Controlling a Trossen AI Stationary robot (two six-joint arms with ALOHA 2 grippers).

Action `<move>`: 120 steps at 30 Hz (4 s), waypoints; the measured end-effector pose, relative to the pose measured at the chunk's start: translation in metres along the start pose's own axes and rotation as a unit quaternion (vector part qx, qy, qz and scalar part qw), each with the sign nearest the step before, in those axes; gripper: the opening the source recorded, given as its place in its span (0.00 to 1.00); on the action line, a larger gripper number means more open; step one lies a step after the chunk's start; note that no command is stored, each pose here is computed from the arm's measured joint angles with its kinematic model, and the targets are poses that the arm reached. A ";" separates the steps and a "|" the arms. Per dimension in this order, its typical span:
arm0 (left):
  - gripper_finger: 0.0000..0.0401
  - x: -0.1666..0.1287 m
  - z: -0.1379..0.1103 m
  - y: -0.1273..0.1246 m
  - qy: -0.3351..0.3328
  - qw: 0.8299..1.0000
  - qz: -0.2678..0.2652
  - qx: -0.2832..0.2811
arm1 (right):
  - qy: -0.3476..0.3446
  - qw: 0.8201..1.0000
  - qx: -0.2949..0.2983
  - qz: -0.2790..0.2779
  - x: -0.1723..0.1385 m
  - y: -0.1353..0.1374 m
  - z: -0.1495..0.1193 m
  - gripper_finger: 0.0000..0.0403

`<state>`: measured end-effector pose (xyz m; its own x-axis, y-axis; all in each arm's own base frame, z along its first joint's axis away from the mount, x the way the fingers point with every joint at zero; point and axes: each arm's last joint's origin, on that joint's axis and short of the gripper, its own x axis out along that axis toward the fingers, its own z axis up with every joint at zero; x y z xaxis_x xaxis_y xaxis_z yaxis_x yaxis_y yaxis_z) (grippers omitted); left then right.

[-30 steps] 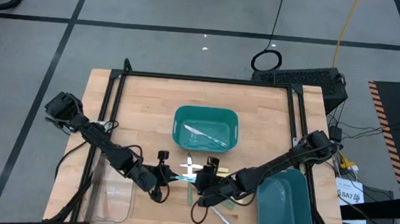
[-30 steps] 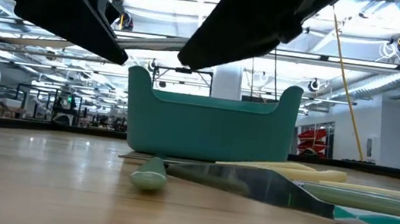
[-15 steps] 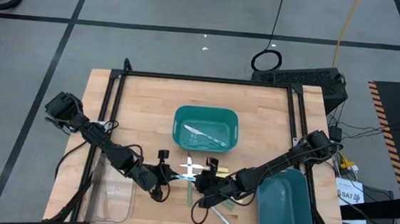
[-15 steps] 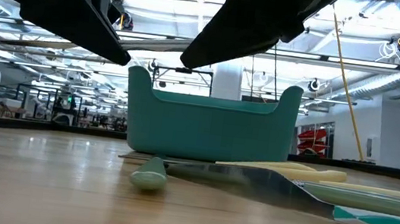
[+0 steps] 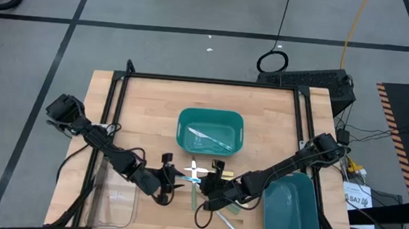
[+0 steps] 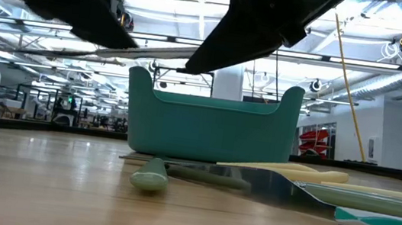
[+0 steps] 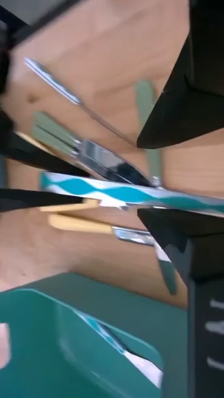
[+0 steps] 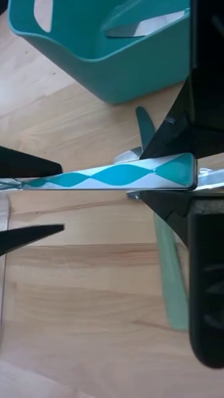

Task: Sort silverware by color (type)
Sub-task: Put the top blue knife into the green bin

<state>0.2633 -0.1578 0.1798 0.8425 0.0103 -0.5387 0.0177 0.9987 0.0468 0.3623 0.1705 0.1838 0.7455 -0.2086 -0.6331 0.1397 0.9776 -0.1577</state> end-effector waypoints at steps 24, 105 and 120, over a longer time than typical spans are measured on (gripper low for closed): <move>0.46 -0.004 0.021 -0.006 -0.098 0.995 -0.024 -0.007 | 0.070 0.996 -0.041 -0.045 -0.072 -0.053 0.016 0.13; 0.46 0.026 0.014 0.023 -0.049 0.992 -0.017 -0.112 | 0.271 0.959 -0.081 -0.005 -0.011 -0.208 0.004 0.14; 0.46 0.027 0.014 0.023 -0.050 0.993 -0.016 -0.107 | 0.275 0.959 -0.069 0.003 -0.010 -0.207 0.003 0.19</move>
<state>0.2936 -0.1350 0.1783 0.8929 -0.0164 -0.4499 -0.0603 0.9860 -0.1557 0.3277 -0.0298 0.2256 0.2847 -0.2245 -0.9320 0.0216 0.9734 -0.2279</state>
